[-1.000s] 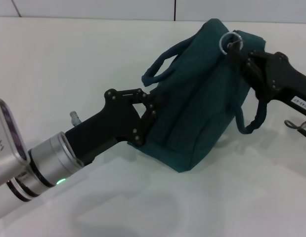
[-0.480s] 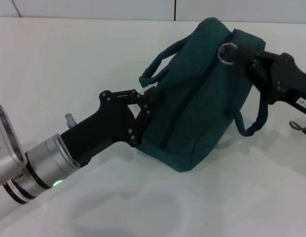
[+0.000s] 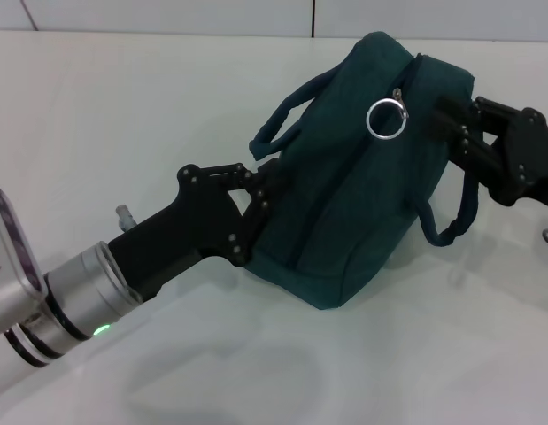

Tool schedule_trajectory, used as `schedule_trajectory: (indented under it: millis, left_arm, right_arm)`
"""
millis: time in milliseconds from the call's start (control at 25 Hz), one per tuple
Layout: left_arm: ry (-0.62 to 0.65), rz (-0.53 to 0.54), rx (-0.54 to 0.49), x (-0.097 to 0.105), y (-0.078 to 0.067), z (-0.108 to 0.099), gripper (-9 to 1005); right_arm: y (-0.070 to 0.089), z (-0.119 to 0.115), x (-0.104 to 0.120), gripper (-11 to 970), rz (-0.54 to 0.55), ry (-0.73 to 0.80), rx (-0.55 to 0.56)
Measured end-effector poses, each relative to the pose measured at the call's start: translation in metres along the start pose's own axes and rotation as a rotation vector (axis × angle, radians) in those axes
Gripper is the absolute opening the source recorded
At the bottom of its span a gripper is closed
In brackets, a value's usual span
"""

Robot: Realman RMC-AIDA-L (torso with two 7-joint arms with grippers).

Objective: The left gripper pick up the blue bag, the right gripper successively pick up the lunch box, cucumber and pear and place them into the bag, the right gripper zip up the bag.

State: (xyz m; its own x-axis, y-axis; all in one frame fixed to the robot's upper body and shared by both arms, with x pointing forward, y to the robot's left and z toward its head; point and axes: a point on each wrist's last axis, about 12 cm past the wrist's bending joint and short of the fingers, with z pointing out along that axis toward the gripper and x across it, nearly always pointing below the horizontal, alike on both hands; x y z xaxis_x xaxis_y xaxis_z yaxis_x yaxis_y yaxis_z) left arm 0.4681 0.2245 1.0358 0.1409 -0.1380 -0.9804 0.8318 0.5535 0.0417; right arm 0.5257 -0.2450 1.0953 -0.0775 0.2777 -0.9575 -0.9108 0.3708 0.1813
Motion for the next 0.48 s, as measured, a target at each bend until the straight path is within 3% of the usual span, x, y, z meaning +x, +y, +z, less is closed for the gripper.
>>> schedule_trajectory:
  millis: [280, 480]
  left_arm:
    - [0.003, 0.001, 0.001, 0.0, 0.0, 0.0, 49]
    - [0.004, 0.002, 0.001, 0.0, 0.001, 0.0, 49]
  right_arm:
    - [-0.002, 0.004, -0.011, 299, -0.047, 0.059, -0.073]
    - [-0.003, 0.014, -0.036, 312, -0.153, 0.074, -0.111]
